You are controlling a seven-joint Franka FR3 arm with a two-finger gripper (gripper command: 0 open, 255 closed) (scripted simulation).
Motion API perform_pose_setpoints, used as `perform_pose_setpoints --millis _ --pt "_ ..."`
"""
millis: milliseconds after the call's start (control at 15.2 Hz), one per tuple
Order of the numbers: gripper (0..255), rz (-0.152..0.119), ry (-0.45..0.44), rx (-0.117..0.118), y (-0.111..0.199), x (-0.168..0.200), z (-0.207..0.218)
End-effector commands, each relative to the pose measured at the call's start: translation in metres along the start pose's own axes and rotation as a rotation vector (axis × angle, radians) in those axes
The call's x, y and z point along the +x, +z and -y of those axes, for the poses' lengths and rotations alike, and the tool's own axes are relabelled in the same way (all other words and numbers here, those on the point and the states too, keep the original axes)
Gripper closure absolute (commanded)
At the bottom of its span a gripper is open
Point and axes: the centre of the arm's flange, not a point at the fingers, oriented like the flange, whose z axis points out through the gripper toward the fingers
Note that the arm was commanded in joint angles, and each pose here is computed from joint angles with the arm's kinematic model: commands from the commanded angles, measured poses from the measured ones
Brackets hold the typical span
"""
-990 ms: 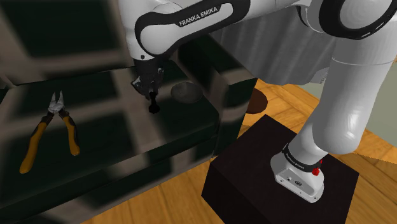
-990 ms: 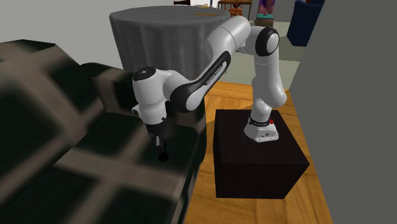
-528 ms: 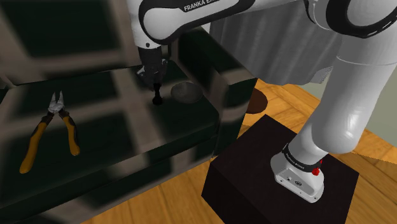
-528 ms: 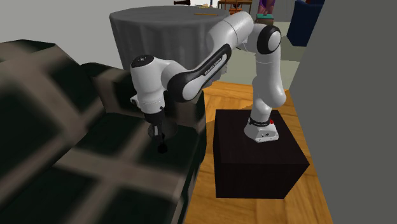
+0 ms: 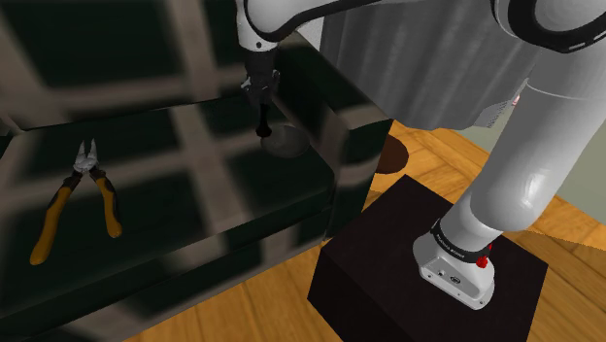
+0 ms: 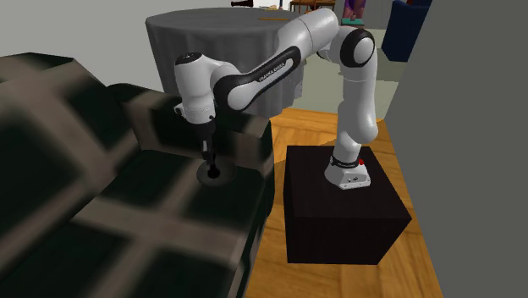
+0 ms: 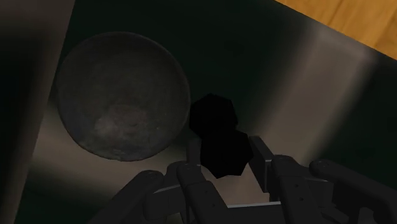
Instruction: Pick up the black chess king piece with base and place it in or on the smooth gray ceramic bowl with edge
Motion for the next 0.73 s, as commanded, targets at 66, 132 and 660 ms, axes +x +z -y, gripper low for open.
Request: perform_pose_setpoints --millis 66,132,660 --pt "255 0.0 -0.002 0.0 -0.002 0.0 -0.04" --pt "255 0.0 -0.002 0.0 -0.004 0.001 -0.053" --pt "255 0.0 -0.002 0.0 0.004 0.004 -0.116"
